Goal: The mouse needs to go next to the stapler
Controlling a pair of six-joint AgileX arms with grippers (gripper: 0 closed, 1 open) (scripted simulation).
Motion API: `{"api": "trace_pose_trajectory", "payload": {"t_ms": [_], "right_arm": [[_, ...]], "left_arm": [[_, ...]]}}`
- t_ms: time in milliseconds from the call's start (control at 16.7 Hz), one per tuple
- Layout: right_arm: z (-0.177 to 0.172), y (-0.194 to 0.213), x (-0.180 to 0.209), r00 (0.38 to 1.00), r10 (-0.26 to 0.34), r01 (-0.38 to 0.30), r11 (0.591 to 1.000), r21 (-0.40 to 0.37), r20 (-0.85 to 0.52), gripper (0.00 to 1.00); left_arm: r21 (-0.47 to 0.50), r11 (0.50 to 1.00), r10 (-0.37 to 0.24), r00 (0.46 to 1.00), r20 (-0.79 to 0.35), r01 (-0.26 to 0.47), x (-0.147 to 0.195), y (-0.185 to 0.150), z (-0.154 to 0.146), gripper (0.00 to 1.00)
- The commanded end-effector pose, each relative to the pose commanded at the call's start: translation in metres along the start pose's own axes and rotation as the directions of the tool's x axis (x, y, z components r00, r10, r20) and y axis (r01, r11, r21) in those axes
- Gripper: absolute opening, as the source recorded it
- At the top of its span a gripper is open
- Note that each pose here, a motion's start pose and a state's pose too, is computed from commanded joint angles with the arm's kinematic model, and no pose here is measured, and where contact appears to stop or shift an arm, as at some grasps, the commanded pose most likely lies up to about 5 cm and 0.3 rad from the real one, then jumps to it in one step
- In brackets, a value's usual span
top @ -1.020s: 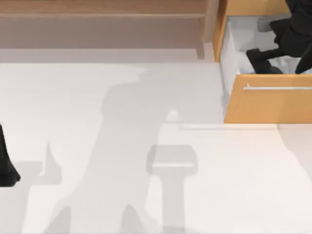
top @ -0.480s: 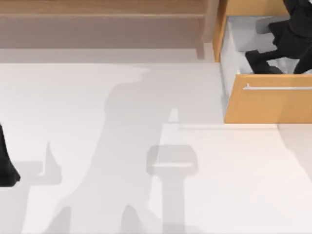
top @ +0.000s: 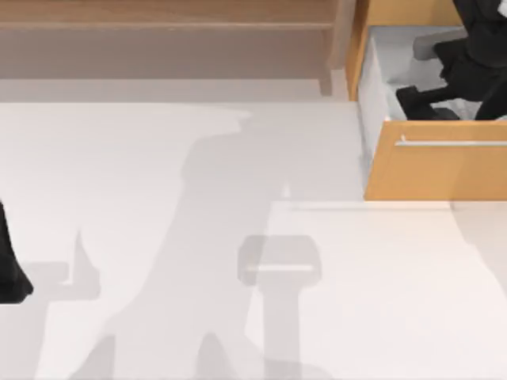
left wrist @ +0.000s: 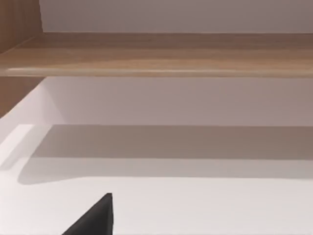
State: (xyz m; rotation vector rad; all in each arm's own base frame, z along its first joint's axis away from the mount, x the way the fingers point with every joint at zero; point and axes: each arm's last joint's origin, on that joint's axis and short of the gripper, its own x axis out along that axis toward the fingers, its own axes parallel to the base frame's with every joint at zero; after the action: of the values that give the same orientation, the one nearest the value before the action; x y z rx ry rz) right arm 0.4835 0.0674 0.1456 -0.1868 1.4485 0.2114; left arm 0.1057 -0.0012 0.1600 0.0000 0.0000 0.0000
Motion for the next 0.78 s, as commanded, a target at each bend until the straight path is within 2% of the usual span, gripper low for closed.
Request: {"api": "trace_pose_trajectory", "payload": {"t_ms": [480,780], "right_arm": [[0.000,-0.001,0.015,1.000,0.002,-0.002,1.000,0.002,-0.009,1.00],[0.000,-0.001,0.015,1.000,0.002,-0.002,1.000,0.002,-0.009,0.62]], "left_arm": [[0.000,1.000,0.000,1.000,0.000,0.000,0.000,0.000,0.000,1.00],[0.000,1.000,0.000,1.000,0.000,0.000,0.000,0.000,0.000,1.00]]}}
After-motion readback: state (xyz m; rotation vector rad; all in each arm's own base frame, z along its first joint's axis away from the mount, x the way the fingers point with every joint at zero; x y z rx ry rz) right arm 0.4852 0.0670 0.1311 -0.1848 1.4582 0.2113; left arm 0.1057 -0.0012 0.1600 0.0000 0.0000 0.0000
